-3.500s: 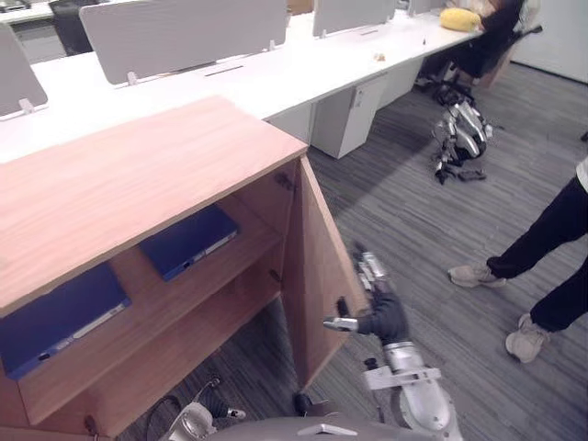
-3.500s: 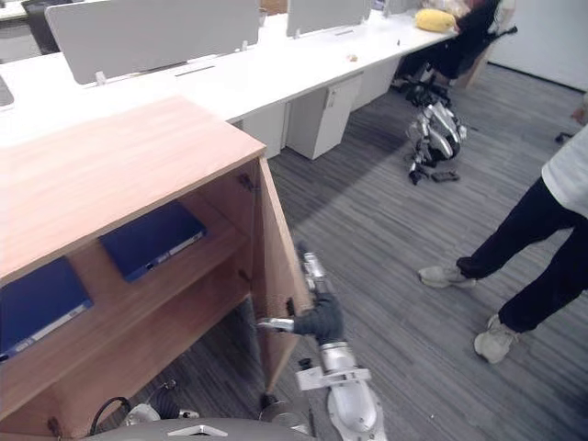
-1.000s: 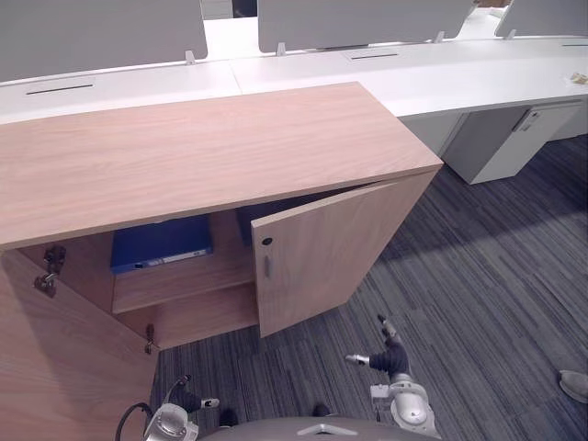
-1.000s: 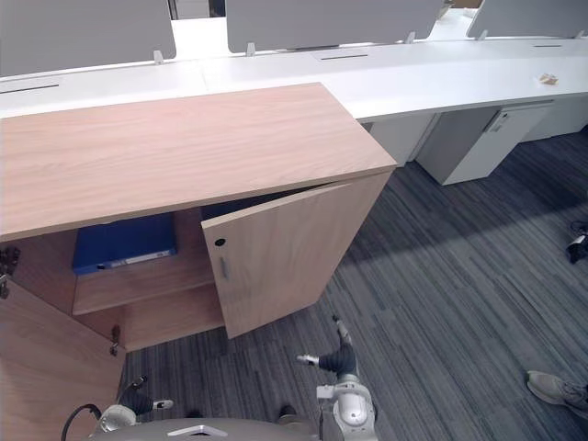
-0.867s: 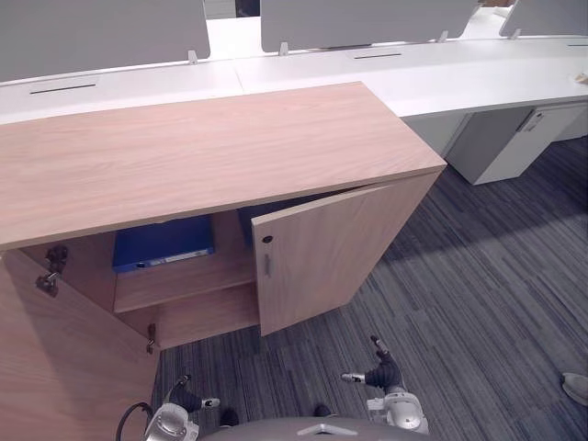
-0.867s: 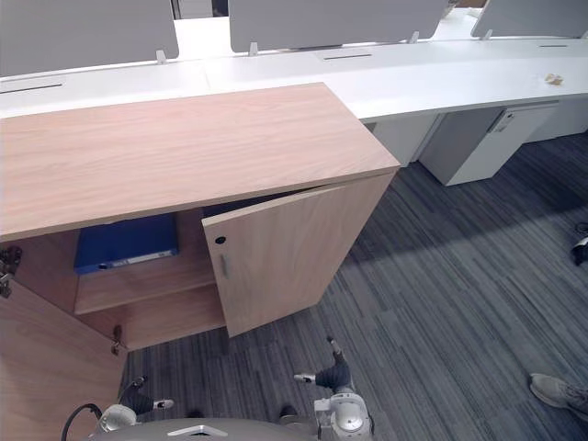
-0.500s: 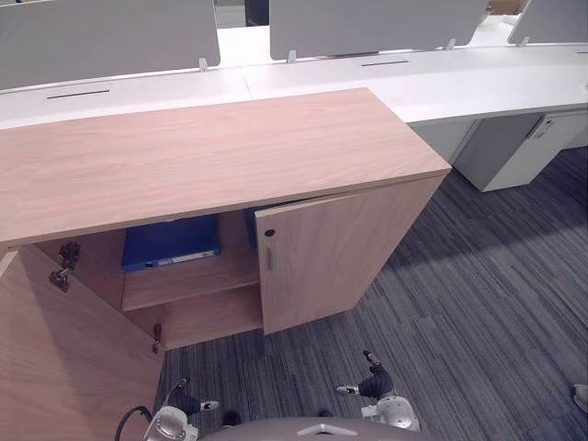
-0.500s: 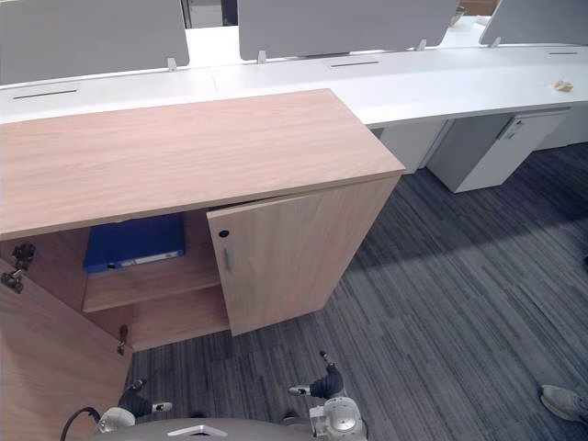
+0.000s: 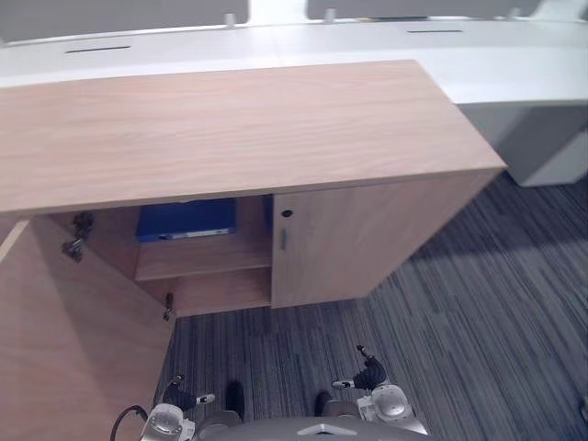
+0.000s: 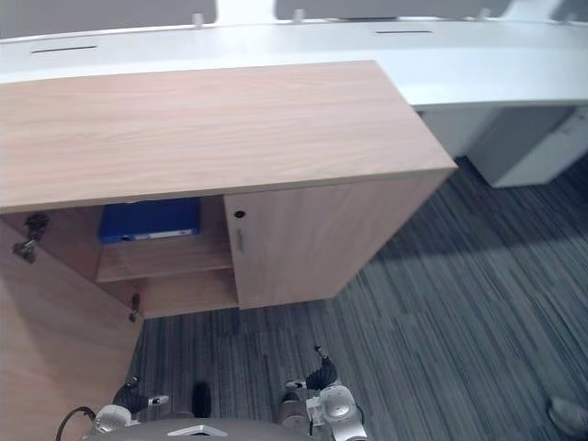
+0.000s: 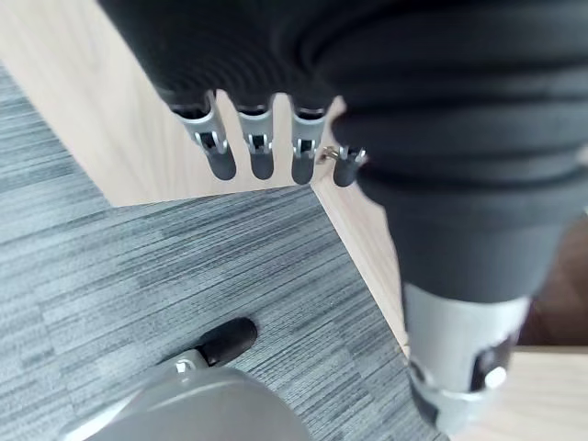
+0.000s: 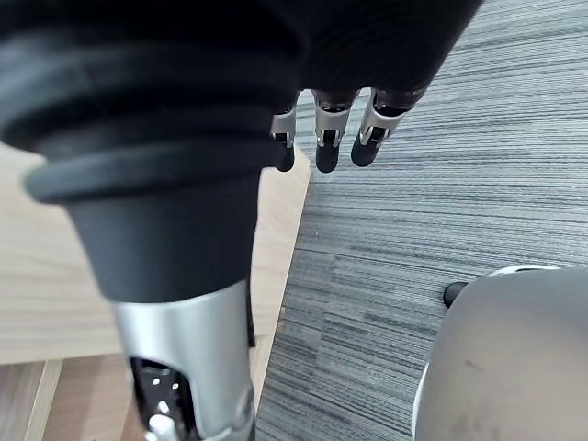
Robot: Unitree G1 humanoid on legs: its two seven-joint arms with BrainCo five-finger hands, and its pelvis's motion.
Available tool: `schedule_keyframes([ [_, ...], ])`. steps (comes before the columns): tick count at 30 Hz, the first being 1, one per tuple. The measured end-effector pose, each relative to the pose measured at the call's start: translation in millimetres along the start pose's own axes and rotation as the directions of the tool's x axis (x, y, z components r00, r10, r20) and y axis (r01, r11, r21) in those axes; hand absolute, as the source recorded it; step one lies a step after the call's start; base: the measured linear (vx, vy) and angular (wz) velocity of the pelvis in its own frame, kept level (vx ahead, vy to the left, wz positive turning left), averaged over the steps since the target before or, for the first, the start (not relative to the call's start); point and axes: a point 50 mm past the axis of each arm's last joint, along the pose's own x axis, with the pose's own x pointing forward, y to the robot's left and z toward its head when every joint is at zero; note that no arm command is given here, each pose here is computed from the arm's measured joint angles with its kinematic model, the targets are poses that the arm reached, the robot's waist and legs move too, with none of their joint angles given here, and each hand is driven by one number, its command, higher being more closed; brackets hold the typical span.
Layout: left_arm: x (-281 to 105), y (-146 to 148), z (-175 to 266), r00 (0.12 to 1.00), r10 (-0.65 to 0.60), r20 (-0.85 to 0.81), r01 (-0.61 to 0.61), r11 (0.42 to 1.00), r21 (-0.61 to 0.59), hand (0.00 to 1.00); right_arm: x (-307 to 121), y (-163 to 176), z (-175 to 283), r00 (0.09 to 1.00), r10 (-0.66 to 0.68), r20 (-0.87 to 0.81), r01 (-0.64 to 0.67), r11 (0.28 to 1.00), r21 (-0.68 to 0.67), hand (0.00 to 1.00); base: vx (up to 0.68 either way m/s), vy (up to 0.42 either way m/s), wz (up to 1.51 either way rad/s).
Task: Walk over to the cabinet, pick up the folder, carry it to the office cabinet, place the folder inside the office cabinet, then close the office cabinet door
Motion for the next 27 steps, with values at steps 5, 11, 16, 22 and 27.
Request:
schedule_keyframes([
  [5, 1, 5, 8, 0.999, 0.037, 0.025, -0.033, 0.990, -0.134, 0.00, 3, 3, 5, 1.000, 0.014, 0.004, -0.014, 1.000, -0.016, 0.00, 0.03, -0.022, 0.96],
  [11, 0, 12, 17, 0.993, 0.105, 0.048, -0.087, 0.954, -0.288, 0.00, 11, 0, 26, 0.998, -0.006, 0.058, 0.007, 1.000, -0.008, 0.00, -0.15, 0.034, 1.07],
  [16, -8, 12, -17, 0.988, 0.130, -0.085, -0.154, 0.883, -0.443, 0.00, 5, -1, 6, 1.000, -0.022, -0.015, 0.022, 0.999, 0.027, 0.00, -0.07, 0.095, 0.68],
  [22, -17, 40, -52, 0.944, 0.229, -0.236, -0.327, 0.726, -0.604, 0.00, 6, 0, 8, 0.999, -0.026, -0.023, 0.028, 0.998, 0.055, 0.00, 0.01, 0.058, 0.41],
  [27, -24, 98, -47, 0.878, 0.430, -0.210, -0.442, 0.561, -0.700, 0.00, 14, -1, 29, 0.999, -0.017, 0.036, 0.016, 1.000, 0.027, 0.00, 0.03, -0.021, 0.19],
])
